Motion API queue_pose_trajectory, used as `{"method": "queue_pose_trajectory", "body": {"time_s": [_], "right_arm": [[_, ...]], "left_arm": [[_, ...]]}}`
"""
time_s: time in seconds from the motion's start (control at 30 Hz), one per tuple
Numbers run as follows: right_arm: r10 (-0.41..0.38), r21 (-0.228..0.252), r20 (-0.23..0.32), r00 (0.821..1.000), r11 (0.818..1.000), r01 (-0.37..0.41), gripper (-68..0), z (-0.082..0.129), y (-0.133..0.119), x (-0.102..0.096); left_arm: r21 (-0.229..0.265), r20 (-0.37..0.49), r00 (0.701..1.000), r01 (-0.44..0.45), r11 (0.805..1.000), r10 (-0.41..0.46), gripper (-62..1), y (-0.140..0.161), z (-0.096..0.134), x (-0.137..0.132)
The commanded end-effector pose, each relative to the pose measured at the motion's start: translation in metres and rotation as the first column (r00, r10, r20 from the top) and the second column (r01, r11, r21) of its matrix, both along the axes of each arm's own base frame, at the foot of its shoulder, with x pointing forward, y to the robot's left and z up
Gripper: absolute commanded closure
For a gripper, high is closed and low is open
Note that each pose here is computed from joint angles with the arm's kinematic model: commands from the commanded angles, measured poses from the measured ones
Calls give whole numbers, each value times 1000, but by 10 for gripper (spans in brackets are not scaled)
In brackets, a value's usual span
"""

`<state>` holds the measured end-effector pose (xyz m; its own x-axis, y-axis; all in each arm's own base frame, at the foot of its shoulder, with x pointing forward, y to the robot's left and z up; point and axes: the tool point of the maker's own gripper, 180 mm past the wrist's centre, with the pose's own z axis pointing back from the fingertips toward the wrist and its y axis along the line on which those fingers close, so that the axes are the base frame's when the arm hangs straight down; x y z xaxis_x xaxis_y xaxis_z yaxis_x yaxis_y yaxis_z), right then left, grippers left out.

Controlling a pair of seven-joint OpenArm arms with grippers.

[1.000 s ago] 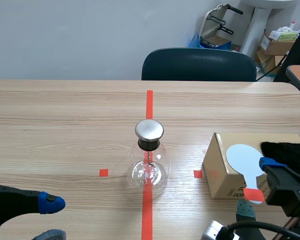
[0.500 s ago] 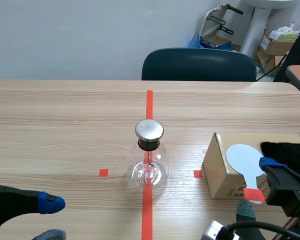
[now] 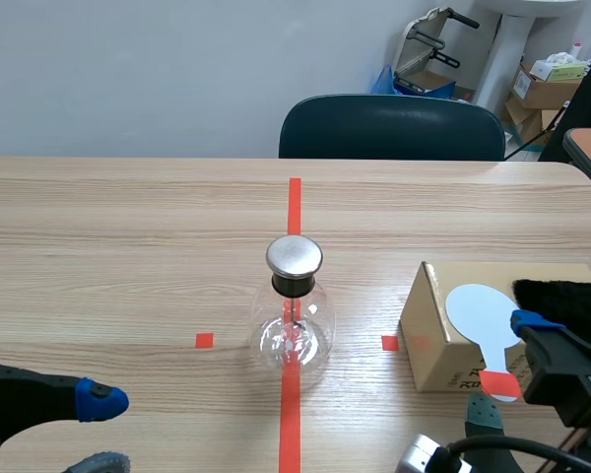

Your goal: Do the electroscope experiment

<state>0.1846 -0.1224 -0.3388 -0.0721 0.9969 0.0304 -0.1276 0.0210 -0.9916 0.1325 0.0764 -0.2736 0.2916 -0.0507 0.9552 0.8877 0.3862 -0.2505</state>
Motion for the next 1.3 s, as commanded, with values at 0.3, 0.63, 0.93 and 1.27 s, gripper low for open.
{"method": "queue_pose_trajectory", "body": {"time_s": [0.3, 0.63, 0.93, 1.27], "right_arm": [[-3, 8, 73, 997, 1000, 2, -679, 15, 0, 3], [-5, 10, 72, 997, 1000, 5, -679, 15, -1, 3], [-4, 9, 69, 998, 1000, 4, -679, 15, -1, 2], [-39, 42, 64, 997, 998, 37, -679, 14, -7, 3]], "left_arm": [[-43, 12, 1000, 0, 999, 0, -300, -6, 10, 1], [-43, 12, 1000, 0, 999, 0, -300, -6, 10, 1], [-52, 14, 1000, -5, 999, 6, -299, -7, 12, 2], [-116, 55, 990, -123, 986, 130, -100, -1, 28, 35]]}}
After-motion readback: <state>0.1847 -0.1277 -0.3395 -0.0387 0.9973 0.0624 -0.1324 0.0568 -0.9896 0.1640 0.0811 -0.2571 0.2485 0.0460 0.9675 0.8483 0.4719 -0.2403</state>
